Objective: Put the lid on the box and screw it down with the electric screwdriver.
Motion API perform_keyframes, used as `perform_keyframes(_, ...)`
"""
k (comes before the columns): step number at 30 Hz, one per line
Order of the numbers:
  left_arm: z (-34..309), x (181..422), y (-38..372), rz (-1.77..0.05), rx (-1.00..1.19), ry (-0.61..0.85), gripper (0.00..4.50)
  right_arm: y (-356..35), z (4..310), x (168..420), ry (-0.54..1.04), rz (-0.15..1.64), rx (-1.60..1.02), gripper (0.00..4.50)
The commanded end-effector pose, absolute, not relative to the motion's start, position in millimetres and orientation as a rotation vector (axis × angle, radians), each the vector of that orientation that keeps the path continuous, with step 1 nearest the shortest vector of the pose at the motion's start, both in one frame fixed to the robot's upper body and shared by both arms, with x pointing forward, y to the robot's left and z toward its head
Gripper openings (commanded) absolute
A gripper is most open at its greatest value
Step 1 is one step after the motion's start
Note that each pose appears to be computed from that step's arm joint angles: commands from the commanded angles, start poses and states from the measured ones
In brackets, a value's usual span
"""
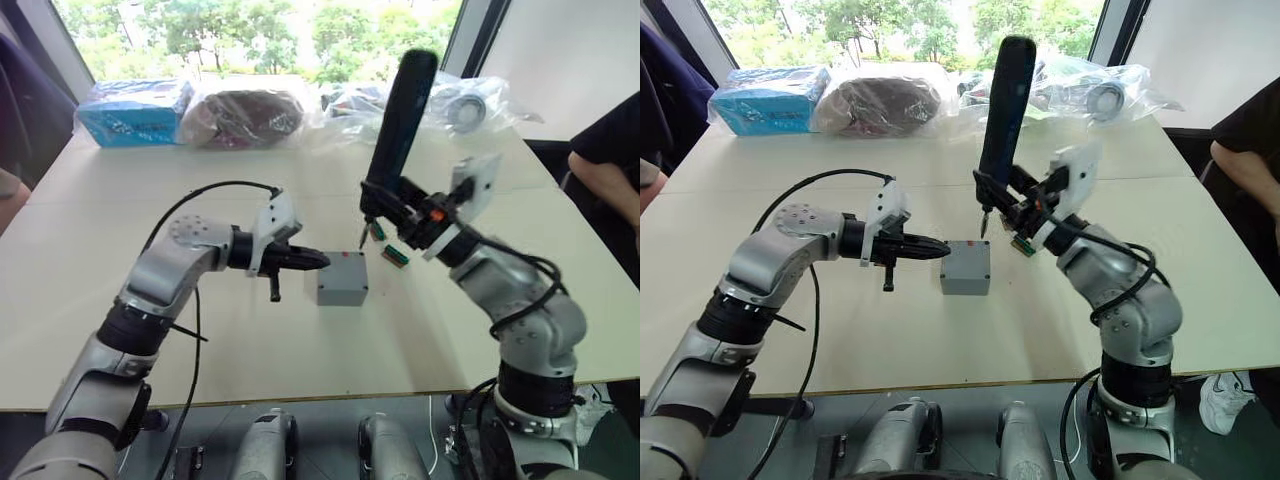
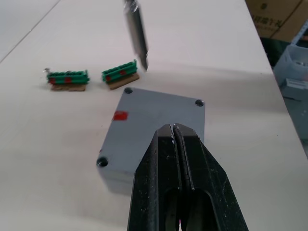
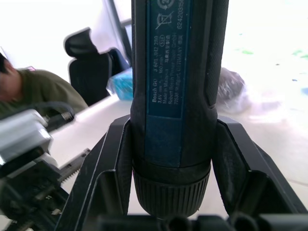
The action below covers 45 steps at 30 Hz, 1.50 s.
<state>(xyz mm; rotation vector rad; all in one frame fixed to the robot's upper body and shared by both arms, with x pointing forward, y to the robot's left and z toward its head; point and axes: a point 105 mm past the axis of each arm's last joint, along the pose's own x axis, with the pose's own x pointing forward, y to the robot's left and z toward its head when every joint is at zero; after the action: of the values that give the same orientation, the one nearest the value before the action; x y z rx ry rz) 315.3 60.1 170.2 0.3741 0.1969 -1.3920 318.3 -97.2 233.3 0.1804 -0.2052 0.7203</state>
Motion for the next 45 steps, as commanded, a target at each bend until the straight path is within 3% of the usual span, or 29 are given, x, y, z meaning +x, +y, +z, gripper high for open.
perform_keyframes(1, 165, 317, 51, -1.417, 0.453, 0.174, 0.00, -94, 252, 313, -0.339, 0.710, 0.136, 1.77)
perform_keyframes(7, 144, 328, 52, -1.388, 0.514, 0.207, 0.00, -93, 240, 319, -0.337, 0.683, 0.107, 1.77)
perform_keyframes(26, 144, 328, 52, -1.367, 0.463, 0.205, 0.00, -103, 206, 331, -0.290, 0.595, 0.092, 1.77)
perform_keyframes(35, 136, 324, 53, -1.373, 0.467, 0.229, 0.00, -94, 157, 326, -0.082, 0.627, 0.103, 1.77)
perform_keyframes(45, 132, 323, 52, -1.374, 0.476, 0.239, 0.00, -102, 138, 330, 0.004, 0.571, 0.075, 1.77)
